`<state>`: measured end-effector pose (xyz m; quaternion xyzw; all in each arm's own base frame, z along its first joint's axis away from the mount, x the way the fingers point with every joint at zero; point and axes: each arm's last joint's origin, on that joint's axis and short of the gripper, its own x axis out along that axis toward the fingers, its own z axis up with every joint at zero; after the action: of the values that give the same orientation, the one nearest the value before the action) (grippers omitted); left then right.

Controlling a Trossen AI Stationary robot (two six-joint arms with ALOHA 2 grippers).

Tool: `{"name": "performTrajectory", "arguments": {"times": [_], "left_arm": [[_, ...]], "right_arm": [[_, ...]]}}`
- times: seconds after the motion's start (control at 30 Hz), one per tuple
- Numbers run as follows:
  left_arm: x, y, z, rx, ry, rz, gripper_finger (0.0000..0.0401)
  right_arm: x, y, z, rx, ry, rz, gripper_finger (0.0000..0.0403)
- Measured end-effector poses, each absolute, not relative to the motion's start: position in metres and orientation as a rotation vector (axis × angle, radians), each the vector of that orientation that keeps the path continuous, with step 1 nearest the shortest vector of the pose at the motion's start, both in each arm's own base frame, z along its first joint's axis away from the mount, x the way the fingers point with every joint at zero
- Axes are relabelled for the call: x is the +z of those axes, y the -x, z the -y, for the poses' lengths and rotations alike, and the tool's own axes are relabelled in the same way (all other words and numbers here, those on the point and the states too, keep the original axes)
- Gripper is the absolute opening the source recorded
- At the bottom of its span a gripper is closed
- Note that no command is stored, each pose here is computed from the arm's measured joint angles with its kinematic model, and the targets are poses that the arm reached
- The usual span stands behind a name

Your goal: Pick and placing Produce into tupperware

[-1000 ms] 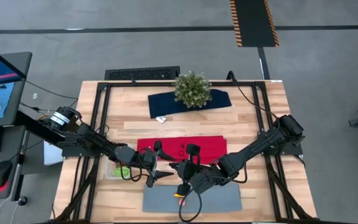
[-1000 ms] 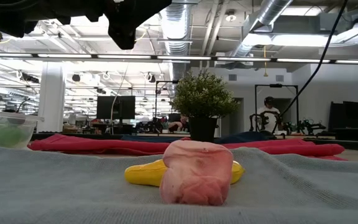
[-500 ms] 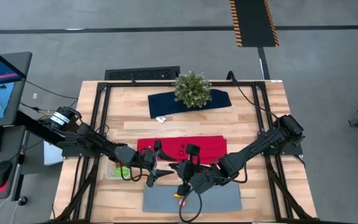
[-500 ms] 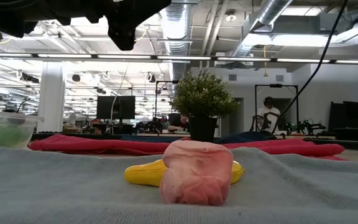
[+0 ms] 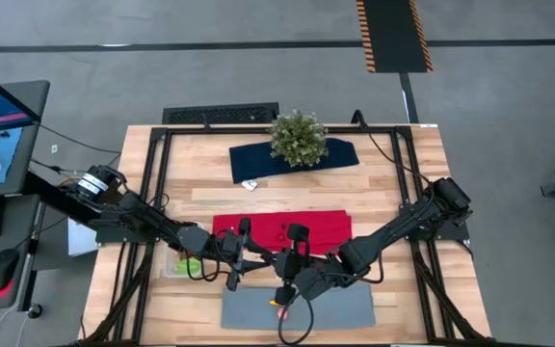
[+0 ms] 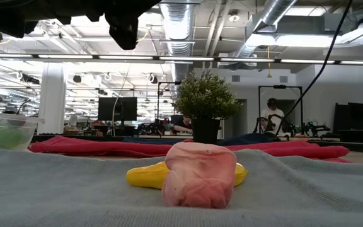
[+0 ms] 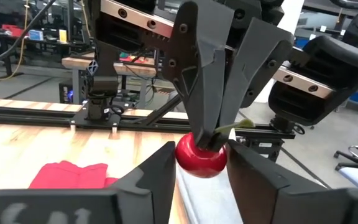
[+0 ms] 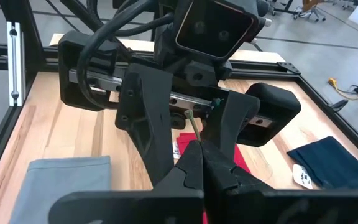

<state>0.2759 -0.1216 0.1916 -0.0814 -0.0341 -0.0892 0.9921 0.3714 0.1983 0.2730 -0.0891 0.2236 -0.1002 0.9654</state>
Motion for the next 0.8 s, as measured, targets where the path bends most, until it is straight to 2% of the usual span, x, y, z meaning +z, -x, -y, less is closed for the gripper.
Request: {"name": "performTrajectory", "arguments": {"times": [0.27, 0.57, 0.8], "left_arm": [[0.193, -0.2758, 0.1217, -0.18, 0.169, 0.082, 0.0095], [0.1933, -0.2758, 0.1215, -0.18, 0.171, 0.085, 0.0097], [0.1934, -0.2758, 0.1215, -0.174, 0.173, 0.086, 0.0097]], "right_arm": [[0.274, -0.3716, -0.1983, -0.203, 0.177, -0.447, 0.0009], [0.2744, -0.3715, -0.1981, -0.202, 0.178, -0.447, 0.0011], [0.2744, -0.3714, -0.1981, -0.198, 0.19, -0.449, 0.0077]]}}
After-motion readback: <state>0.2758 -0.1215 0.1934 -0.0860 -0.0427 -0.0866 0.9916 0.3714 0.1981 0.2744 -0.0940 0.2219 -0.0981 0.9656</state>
